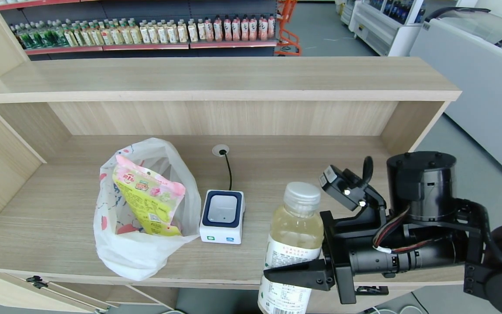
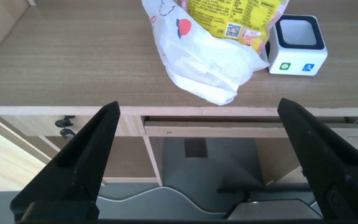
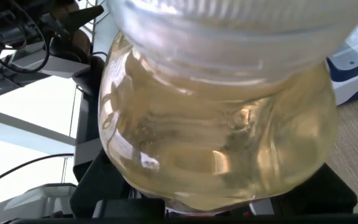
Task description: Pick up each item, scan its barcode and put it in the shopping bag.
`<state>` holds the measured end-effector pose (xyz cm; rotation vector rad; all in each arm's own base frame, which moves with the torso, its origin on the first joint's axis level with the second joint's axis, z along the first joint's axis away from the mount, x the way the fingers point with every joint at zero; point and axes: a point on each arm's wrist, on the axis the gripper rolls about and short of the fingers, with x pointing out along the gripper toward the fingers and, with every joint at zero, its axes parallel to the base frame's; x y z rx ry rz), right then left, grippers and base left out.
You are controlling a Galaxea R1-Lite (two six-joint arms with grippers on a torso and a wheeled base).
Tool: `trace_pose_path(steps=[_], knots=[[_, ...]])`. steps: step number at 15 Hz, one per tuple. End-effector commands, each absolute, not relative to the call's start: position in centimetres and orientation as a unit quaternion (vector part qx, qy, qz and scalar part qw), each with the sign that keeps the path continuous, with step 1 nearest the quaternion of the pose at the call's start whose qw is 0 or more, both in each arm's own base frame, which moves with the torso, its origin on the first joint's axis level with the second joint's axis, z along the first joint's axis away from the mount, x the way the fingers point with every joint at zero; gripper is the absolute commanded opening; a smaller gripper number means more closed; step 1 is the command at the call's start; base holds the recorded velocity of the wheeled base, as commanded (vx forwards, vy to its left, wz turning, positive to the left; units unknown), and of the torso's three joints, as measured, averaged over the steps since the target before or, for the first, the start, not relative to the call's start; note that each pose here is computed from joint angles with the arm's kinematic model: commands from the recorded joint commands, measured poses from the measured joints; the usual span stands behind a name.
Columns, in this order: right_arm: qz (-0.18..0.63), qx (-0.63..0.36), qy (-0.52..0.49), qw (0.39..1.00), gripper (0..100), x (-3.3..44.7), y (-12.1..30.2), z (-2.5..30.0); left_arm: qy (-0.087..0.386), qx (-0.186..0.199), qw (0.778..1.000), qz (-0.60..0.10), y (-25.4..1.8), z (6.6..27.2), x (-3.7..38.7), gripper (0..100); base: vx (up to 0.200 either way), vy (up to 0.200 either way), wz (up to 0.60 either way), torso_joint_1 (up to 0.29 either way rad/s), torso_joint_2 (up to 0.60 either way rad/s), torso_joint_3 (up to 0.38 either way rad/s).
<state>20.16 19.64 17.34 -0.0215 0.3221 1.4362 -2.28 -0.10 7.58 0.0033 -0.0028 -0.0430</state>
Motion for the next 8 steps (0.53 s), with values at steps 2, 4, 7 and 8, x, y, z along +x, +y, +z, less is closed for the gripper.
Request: trace_pose_path(steps=[2,4,7,8], knots=[[0.657,-0.011,0.146,0.740,0,20.20,19.80,17.36,-0.001,0.002,1.000,-0.021,-0.10,7.58,-2.27,100,0.000,0.000,0.00,0.000,0.00,0.000],[0.657,-0.011,0.142,0.740,0,20.28,19.87,17.58,-0.001,0.002,1.000,-0.021,-0.10,7.58,-2.27,100,0.000,0.000,0.00,0.000,0.00,0.000],[0.657,-0.011,0.142,0.740,0,20.32,19.90,17.58,-0.001,0.002,1.000,-0.021,-0.10,7.58,-2.27,100,0.000,0.000,0.00,0.000,0.00,0.000],[0.657,-0.011,0.142,0.740,0,20.32,19.90,17.58,-0.001,0.002,1.000,-0.021,-0.10,7.58,-2.27,100,0.000,0.000,0.00,0.000,0.00,0.000]])
